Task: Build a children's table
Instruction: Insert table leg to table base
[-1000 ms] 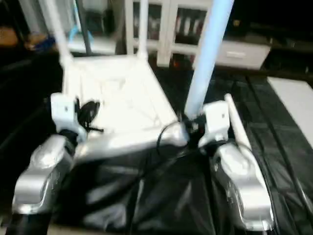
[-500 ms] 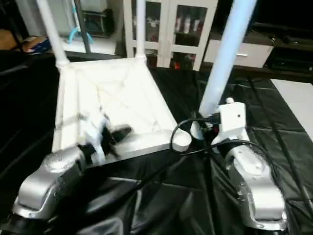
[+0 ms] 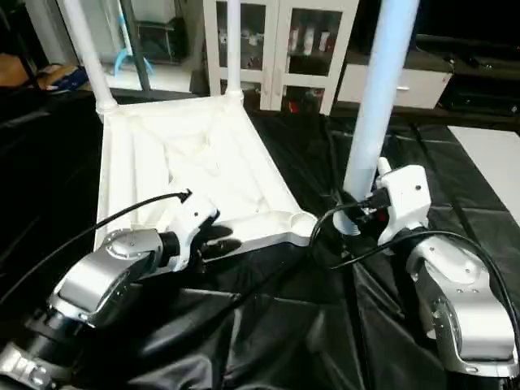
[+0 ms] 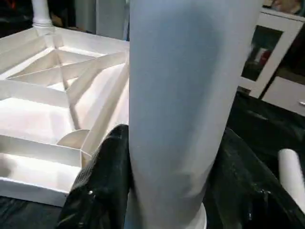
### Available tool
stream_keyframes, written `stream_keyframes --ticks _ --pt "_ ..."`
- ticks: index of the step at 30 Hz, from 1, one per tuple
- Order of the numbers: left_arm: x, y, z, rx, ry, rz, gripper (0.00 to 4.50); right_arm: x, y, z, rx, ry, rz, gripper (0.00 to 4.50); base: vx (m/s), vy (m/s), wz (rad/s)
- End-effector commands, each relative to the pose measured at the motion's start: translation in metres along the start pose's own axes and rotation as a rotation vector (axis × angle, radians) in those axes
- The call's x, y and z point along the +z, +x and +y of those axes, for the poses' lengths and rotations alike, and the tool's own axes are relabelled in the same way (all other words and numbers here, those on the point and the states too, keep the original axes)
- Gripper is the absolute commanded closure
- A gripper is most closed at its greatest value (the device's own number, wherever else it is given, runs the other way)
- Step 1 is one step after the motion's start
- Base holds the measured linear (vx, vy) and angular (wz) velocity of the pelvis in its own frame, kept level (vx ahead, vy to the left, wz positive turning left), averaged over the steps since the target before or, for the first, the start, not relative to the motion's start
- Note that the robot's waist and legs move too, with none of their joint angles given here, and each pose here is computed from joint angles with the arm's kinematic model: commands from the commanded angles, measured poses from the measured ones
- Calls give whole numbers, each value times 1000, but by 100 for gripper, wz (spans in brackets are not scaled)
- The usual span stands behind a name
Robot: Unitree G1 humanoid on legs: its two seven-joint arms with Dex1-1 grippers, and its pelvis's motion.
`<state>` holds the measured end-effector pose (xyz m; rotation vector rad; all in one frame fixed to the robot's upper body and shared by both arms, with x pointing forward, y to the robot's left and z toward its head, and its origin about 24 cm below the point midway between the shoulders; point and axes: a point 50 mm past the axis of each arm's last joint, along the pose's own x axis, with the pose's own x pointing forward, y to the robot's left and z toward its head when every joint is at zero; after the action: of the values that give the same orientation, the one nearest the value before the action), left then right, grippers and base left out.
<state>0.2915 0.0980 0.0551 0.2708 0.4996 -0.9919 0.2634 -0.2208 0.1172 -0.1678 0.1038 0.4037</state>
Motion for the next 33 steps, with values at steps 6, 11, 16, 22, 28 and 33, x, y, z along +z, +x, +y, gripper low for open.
stream_keyframes --ticks 6,11,16,22,28,33 --pt "-11 6 9 37 39 86 287 4 2 2 20 -17 -9 262 0 0 0" --pt "-6 3 6 -34 21 28 337 2 5 2 19 -49 3 262 0 0 0" --pt "-7 3 3 -69 27 44 372 2 7 1 16 -45 1 262 0 0 0" --pt "-19 2 1 -102 108 155 429 6 8 1 19 -56 -10 262 0 0 0" --pt "-28 0 5 -111 214 256 448 10 11 -2 5 -46 -30 262 0 0 0" --pt "-29 -1 2 -151 218 273 448 11 13 -3 4 -47 -35 262 0 0 0"
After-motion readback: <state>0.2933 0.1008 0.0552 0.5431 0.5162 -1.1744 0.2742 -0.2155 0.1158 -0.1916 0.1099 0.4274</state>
